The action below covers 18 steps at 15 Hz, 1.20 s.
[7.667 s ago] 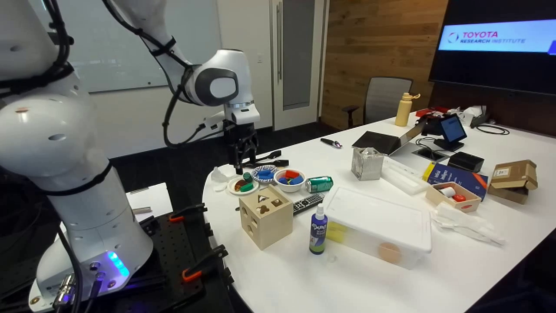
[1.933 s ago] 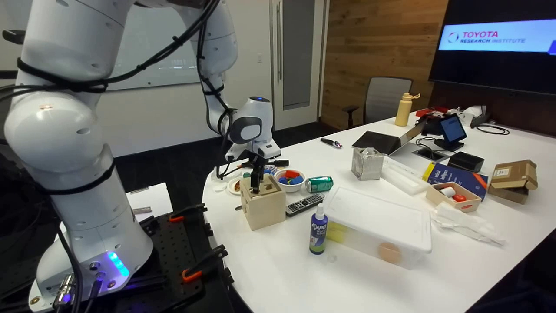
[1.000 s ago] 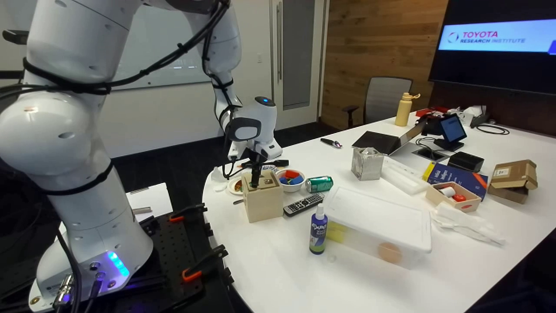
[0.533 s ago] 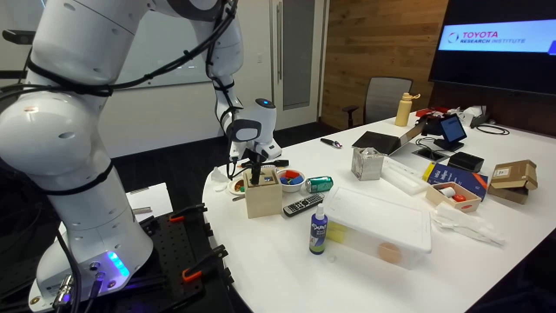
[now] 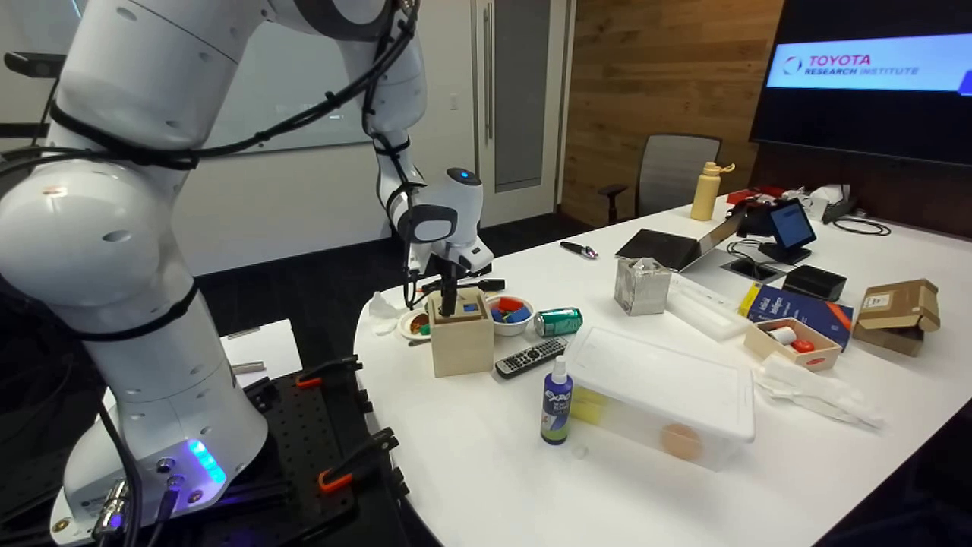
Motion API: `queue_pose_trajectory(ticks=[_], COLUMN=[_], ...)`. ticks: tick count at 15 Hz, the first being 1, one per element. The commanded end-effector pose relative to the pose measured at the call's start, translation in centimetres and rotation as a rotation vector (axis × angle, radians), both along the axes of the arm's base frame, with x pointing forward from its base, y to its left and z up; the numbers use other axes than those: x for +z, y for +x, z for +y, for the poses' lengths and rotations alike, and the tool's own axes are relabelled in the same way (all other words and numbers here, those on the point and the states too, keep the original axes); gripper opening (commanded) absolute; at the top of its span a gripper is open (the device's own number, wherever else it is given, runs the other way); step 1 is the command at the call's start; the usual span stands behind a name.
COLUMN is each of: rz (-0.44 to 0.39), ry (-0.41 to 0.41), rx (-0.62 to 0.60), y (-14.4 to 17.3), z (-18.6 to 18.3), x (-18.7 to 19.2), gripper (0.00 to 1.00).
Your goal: Slide the lid on the wooden toy box to the left.
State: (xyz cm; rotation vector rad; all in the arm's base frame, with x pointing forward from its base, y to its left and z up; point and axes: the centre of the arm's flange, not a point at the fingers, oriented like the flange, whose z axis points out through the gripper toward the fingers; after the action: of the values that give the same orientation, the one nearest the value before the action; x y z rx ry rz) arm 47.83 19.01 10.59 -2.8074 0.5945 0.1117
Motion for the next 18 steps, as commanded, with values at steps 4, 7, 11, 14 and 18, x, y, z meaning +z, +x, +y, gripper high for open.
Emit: queue_pose_trajectory(ticks=[4, 7, 11, 14, 18], rz=[-0.015, -0.015, -0.016, -0.021, -0.025], ry=[0.032, 0.038, 0.052, 0.06, 0.073], rx=[0.047, 0.051, 0.056, 0.075, 0.092], y=[1.2, 1.5, 1.9, 2.1, 2.4], z=[1.2, 1.5, 1.9, 2.2, 2.7], x=[-0.2, -0.3, -0.4, -0.4, -0.5], gripper=[1.0, 1.0, 1.0, 1.0, 1.0])
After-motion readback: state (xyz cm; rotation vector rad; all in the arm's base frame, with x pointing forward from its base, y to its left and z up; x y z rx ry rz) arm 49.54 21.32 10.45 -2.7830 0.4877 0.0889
